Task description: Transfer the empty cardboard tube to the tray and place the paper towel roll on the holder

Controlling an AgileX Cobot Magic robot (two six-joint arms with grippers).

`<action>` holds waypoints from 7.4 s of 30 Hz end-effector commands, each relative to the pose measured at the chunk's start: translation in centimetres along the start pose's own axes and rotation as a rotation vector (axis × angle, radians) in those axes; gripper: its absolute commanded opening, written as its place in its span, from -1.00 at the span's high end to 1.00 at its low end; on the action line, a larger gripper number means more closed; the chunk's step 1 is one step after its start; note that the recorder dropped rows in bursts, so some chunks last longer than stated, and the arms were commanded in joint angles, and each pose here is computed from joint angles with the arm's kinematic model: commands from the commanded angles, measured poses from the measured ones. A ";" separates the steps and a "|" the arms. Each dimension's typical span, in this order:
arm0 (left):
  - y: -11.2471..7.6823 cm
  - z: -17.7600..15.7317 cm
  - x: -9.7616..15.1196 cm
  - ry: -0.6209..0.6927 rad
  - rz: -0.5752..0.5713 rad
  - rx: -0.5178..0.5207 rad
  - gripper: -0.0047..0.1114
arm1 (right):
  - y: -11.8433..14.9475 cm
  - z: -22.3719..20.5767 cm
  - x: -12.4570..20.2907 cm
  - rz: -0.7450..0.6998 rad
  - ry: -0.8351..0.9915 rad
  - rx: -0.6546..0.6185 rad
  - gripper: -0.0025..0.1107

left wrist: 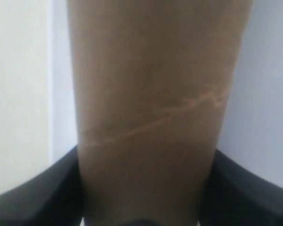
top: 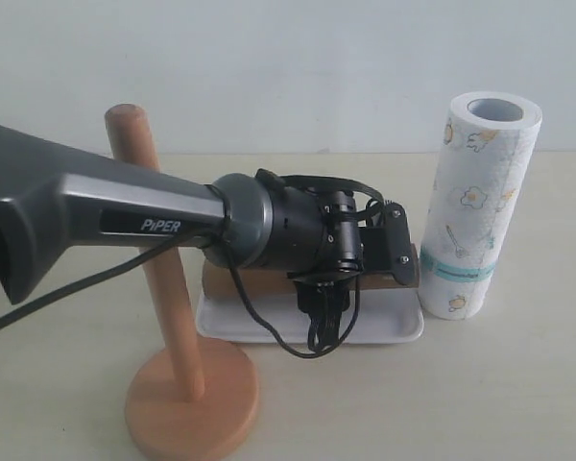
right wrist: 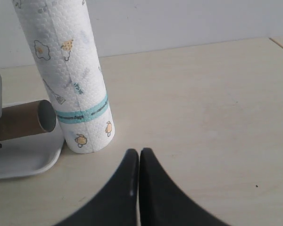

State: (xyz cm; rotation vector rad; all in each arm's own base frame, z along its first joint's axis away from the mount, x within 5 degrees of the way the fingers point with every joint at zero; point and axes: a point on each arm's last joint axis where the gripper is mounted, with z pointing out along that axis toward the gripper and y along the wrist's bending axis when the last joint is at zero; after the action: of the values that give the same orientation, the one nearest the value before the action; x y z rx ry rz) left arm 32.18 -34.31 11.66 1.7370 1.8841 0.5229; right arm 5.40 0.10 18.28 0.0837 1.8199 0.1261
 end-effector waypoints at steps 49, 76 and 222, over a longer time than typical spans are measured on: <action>-0.6 0.7 0.6 0.079 0.046 0.006 -0.32 | 0.0 0.0 -0.1 -0.004 -0.010 0.002 0.96; 1.6 -7.6 -1.9 0.002 0.098 -0.141 -0.32 | 0.0 0.0 -0.1 -0.004 -0.010 0.002 0.96; -13.5 -24.0 33.9 -0.590 -1.404 -0.491 0.85 | 0.0 0.0 -0.1 -0.002 -0.010 0.002 0.96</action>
State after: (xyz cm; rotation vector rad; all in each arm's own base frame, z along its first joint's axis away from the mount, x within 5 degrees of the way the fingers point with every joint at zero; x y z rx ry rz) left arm 5.44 -0.49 18.78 0.0051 1.7766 -0.1123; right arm 5.40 0.10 18.28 0.0837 1.8199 0.1261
